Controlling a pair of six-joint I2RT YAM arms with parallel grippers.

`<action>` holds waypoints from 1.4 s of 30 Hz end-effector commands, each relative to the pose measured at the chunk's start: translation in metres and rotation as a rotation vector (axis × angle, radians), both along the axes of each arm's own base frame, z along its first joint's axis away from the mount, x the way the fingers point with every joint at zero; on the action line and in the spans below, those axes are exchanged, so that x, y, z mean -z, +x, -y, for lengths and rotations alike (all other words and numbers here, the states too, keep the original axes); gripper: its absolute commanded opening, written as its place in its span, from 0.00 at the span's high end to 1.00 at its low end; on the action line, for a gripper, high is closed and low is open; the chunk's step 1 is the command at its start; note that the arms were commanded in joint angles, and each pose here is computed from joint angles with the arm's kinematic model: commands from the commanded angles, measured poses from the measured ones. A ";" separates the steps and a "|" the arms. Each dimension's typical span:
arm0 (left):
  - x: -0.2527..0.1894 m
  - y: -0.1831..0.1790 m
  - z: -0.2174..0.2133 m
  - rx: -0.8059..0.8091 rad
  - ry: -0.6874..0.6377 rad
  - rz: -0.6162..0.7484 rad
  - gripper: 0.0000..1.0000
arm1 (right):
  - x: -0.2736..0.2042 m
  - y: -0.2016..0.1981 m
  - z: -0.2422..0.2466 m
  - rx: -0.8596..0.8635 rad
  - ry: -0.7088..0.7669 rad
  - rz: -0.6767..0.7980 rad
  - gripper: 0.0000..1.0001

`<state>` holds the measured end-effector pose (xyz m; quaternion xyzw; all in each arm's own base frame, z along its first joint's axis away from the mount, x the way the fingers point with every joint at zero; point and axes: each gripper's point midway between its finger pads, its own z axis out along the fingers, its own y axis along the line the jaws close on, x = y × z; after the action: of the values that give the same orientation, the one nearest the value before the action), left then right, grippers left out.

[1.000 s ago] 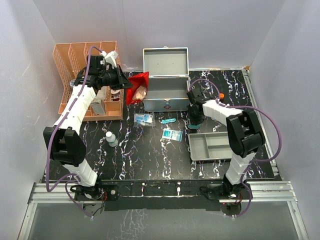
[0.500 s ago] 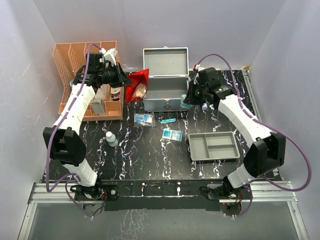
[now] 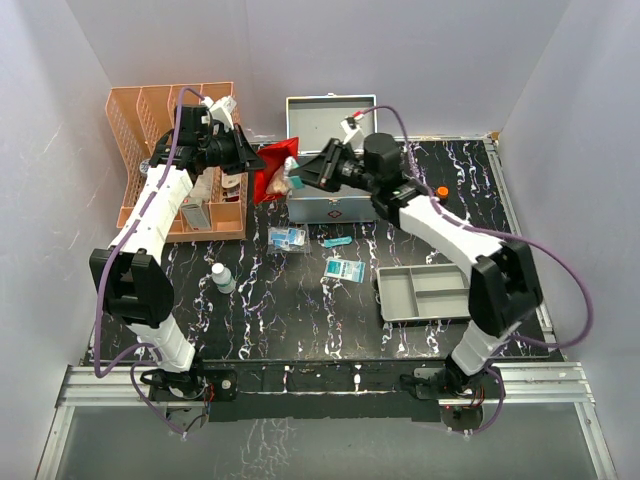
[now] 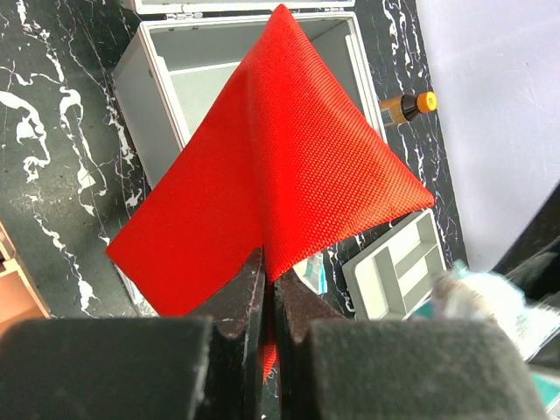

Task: Organize the medicine kit
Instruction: Place the medical item at the medicine pouch.

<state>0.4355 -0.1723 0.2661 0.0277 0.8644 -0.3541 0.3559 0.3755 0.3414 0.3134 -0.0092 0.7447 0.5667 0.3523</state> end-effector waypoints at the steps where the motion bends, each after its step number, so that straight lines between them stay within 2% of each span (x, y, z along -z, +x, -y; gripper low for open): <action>1: -0.030 0.000 0.003 0.024 -0.033 0.073 1.00 | -0.068 -0.006 -0.038 -0.114 0.246 0.115 1.00; 9: -0.038 -0.002 0.004 0.027 -0.043 0.090 1.00 | -0.035 0.015 -0.056 -0.079 0.249 0.053 1.00; 21: -0.039 -0.006 0.006 0.038 -0.058 0.087 1.00 | -0.022 0.049 -0.063 0.012 0.178 0.057 0.99; 34: -0.042 -0.008 0.006 0.039 -0.062 0.093 1.00 | 0.005 0.055 -0.051 0.085 0.066 0.015 0.99; 42: -0.043 -0.013 0.007 0.051 -0.064 0.089 1.00 | 0.012 0.075 -0.050 0.146 0.015 0.030 0.91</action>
<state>0.4340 -0.1771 0.2706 0.0336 0.8582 -0.3697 0.3545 0.4349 0.3941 0.2701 0.0485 0.7545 0.5503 0.3542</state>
